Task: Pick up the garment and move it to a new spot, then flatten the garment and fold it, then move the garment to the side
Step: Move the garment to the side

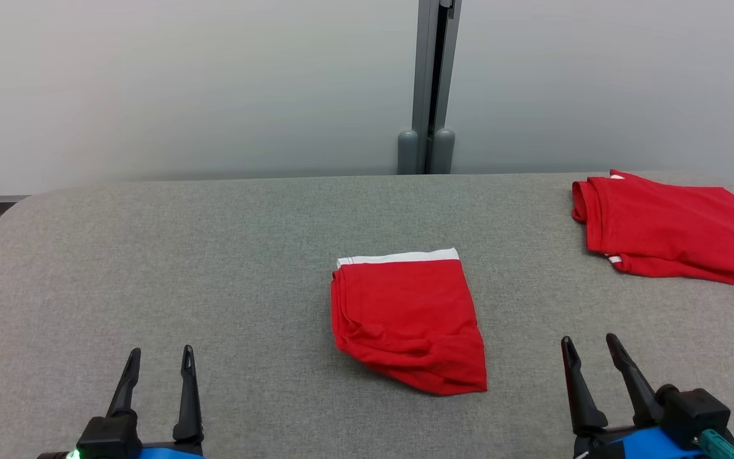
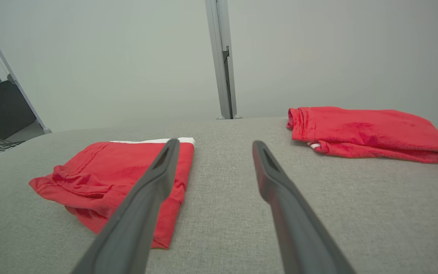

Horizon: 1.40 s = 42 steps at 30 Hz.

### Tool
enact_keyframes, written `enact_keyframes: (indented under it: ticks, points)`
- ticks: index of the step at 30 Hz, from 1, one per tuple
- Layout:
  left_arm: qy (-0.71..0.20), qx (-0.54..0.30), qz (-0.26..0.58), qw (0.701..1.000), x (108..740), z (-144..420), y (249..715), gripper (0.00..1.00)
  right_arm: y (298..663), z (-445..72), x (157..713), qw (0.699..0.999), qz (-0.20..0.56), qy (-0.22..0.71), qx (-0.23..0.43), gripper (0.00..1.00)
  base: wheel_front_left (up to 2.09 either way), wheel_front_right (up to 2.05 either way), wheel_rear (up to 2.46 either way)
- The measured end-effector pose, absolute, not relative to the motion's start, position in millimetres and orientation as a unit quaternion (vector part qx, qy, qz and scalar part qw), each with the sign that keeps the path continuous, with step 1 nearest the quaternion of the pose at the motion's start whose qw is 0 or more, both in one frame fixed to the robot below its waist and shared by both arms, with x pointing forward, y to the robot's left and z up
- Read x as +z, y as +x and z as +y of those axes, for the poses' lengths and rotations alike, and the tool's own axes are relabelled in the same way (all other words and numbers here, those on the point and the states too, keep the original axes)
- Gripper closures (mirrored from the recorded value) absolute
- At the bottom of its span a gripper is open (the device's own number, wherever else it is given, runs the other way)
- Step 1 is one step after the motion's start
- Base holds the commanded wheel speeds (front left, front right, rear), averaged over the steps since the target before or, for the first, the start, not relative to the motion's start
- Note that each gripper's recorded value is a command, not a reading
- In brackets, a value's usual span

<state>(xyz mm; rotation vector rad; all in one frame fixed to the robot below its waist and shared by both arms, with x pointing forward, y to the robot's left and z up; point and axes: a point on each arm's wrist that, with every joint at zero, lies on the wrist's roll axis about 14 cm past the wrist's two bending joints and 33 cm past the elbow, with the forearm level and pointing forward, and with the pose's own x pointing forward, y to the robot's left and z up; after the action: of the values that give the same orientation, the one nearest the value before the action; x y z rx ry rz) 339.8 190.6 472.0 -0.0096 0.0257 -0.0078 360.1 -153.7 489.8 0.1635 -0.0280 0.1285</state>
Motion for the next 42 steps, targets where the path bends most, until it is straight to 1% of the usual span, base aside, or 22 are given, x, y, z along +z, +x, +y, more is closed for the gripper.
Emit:
enact_keyframes:
  ticks: [3, 8, 15, 23, 30, 42]
  points:
    - [-0.006, -0.002, 0.013, 1.0, 471.7, 191.9, 340.2, 0.0, 366.6, -144.6, 492.1, 0.993, -0.015, 0.083, 0.077, 0.0, 0.0, 0.0, 0.0]
    - [-0.006, 0.003, 0.013, 1.0, 472.2, 195.2, 340.5, 0.0, 395.5, -123.1, 515.0, 0.991, -0.042, 0.053, 0.116, 0.0, 0.0, 0.0, 0.0]
    - [-0.008, 0.01, 0.011, 1.0, 473.7, 199.3, 347.8, 0.0, 440.5, -92.8, 525.0, 0.986, -0.032, 0.017, 0.161, 0.0, 0.0, 0.0, 0.0]
    - [-0.015, 0.025, 0.02, 0.999, 468.3, 208.5, 352.7, 0.0, 471.4, -74.0, 480.4, 0.983, 0.054, 0.003, 0.177, 0.0, 0.0, 0.0, 0.0]
    - [-0.017, 0.042, 0.037, 0.998, 458.7, 218.0, 352.0, 0.0, 472.9, -70.5, 422.7, 0.975, 0.14, 0.004, 0.175, 0.0, 0.0, 0.0, 0.0]
    - [-0.017, 0.052, 0.042, 0.998, 455.9, 225.0, 355.5, 0.0, 461.2, -67.0, 368.9, 0.96, 0.223, 0.02, 0.168, 0.0, 0.0, 0.0, 0.0]
